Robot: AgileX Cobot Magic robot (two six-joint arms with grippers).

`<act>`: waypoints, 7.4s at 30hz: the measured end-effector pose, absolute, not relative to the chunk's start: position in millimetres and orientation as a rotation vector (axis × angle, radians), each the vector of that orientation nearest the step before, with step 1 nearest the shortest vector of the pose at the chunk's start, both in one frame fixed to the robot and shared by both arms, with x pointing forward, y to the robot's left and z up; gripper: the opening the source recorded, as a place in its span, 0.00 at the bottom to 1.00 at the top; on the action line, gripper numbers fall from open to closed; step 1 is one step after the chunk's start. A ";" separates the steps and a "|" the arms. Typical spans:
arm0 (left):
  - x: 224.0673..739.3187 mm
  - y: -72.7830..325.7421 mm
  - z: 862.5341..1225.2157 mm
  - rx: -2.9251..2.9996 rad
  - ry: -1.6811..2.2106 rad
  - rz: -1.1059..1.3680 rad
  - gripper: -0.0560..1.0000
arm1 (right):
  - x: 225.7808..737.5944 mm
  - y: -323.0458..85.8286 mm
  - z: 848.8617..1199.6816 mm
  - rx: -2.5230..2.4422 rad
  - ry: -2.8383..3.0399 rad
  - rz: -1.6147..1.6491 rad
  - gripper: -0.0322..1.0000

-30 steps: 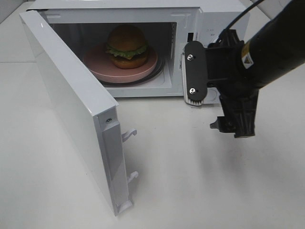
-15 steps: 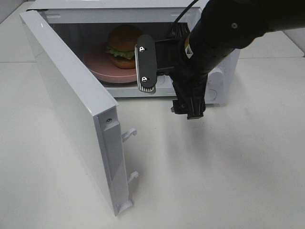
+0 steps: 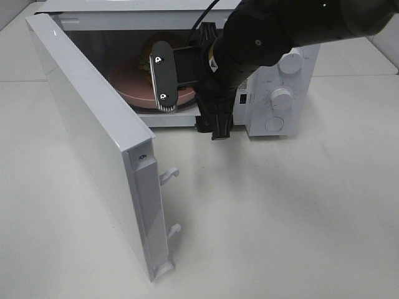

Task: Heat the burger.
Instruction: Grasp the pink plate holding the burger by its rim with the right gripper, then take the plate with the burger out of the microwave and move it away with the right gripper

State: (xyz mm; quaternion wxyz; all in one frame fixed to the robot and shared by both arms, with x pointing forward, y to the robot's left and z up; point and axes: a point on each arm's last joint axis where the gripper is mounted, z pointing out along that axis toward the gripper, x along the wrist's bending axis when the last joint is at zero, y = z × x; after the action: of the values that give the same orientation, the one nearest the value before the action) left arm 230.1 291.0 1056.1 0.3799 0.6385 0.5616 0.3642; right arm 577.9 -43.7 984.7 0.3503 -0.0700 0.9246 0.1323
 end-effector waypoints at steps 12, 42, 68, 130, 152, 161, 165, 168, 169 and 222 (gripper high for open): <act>230.1 291.0 1056.1 1.630 1.434 0.930 0.98 | 609.1 -16.9 959.6 -0.188 2.376 0.370 0.86; 230.1 291.0 1056.1 1.630 1.434 0.930 0.98 | 645.7 15.3 910.8 -0.171 2.372 0.414 0.79; 230.1 291.0 1056.1 1.630 1.434 0.930 0.98 | 644.8 16.6 912.4 -0.109 2.394 0.442 0.13; 230.1 291.0 1056.1 1.630 1.434 0.930 0.98 | 560.5 -59.0 958.7 -0.544 2.345 0.355 0.12; 230.1 291.0 1056.1 1.630 1.434 0.930 0.98 | 549.6 -68.1 937.1 -0.349 2.373 0.476 0.12; 230.1 291.0 1056.1 1.630 1.434 0.930 0.98 | 550.0 -67.8 937.6 -0.309 2.375 0.496 0.12; 230.1 291.0 1056.1 1.630 1.434 0.930 0.98 | 550.1 -67.7 937.7 -0.301 2.376 0.500 0.12; 230.1 291.0 1056.1 1.630 1.434 0.930 0.98 | 550.1 -67.7 937.7 -0.301 2.376 0.500 0.12; 230.1 291.0 1056.1 1.630 1.434 0.930 0.98 | 550.1 -67.7 937.7 -0.300 2.377 0.500 0.12; 230.1 291.0 1056.1 1.630 1.434 0.930 0.98 | 423.9 -154.7 967.6 -0.290 2.285 0.560 0.12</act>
State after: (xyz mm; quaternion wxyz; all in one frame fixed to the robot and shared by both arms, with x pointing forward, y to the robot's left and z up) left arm 230.1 291.0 1056.1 0.3799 0.6385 0.5616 0.3642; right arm 423.9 -154.7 967.6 0.3763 -0.1132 0.8931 0.2189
